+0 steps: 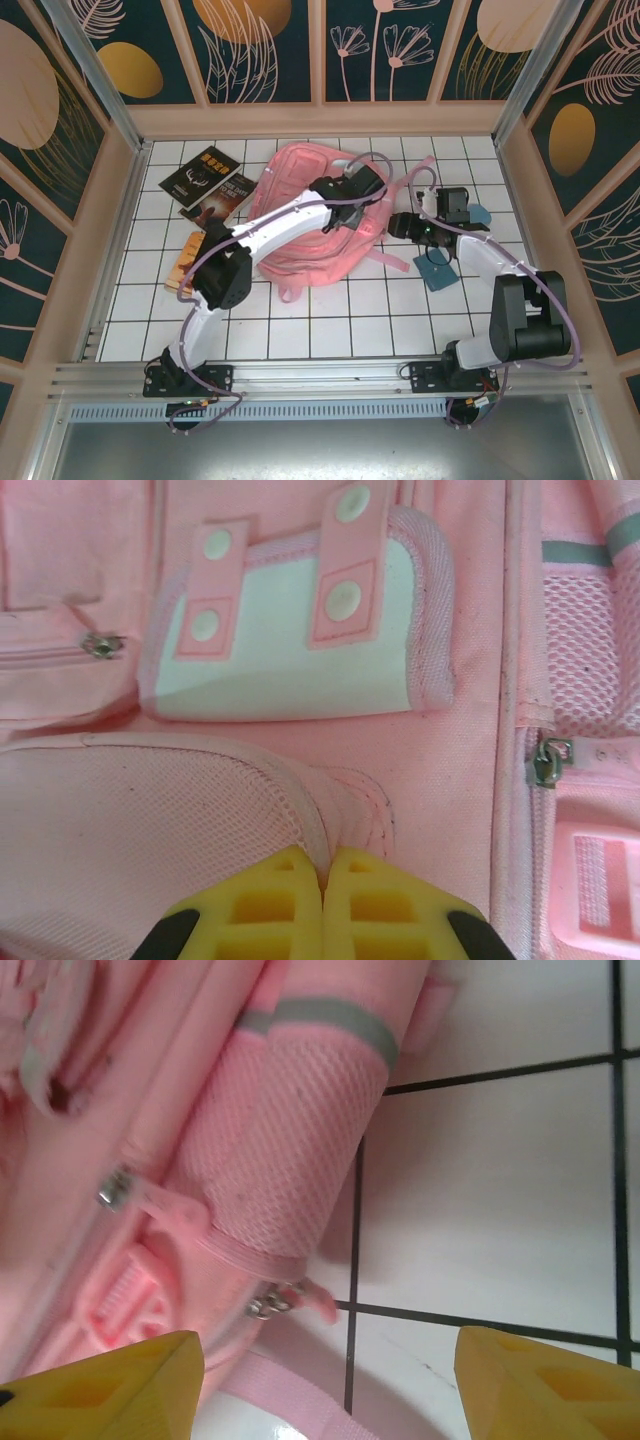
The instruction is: Pack the student bag
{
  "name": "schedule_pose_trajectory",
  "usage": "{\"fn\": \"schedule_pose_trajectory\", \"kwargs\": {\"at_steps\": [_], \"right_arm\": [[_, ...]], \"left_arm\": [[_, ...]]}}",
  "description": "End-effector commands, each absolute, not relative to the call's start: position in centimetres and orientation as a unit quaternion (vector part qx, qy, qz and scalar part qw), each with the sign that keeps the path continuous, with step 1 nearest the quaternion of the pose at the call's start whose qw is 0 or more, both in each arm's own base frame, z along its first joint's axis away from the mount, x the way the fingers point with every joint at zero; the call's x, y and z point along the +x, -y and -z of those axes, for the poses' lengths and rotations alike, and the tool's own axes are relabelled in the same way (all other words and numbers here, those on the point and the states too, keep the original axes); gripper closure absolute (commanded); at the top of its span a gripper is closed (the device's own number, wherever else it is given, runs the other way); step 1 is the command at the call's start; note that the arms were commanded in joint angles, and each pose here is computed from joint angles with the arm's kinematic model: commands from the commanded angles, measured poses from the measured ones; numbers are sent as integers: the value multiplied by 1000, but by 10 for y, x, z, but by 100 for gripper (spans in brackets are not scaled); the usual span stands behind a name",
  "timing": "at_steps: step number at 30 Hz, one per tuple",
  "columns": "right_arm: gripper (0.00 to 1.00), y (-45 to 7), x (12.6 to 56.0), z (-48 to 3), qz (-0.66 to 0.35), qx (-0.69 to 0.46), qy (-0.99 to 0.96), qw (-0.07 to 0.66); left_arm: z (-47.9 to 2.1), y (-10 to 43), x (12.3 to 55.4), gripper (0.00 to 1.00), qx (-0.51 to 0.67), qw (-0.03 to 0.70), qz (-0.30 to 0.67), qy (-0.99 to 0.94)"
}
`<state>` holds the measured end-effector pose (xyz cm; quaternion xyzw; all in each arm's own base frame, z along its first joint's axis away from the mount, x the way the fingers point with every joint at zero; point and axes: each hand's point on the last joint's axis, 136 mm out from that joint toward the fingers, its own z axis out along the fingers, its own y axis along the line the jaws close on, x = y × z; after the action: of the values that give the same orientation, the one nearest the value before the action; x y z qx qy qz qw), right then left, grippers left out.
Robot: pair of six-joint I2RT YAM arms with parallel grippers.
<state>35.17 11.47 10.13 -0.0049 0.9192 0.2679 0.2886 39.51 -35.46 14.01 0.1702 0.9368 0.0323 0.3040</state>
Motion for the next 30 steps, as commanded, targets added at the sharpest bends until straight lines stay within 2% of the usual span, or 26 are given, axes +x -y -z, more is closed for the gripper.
{"fn": "schedule_pose_trajectory", "kwargs": {"at_steps": [1, 8, 19, 24, 30], "right_arm": [[35, -127, 360, -118, -281, -85, -900, 322], [54, -172, 346, -135, -377, -165, -858, 307], [71, -184, 354, -134, -387, -195, -849, 303], [72, -184, 363, -122, -358, -196, -859, 308], [64, -175, 376, -116, -318, -187, -870, 328]], "left_arm": [[-204, 332, 417, 100, 142, 370, -27, -918], [-223, 324, 427, 100, 140, 384, -14, -913], [-234, 324, 431, 100, 135, 391, -1, -911], [-239, 324, 431, 100, 134, 394, 2, -909], [-246, 317, 428, 100, 139, 397, -11, -907]]}}
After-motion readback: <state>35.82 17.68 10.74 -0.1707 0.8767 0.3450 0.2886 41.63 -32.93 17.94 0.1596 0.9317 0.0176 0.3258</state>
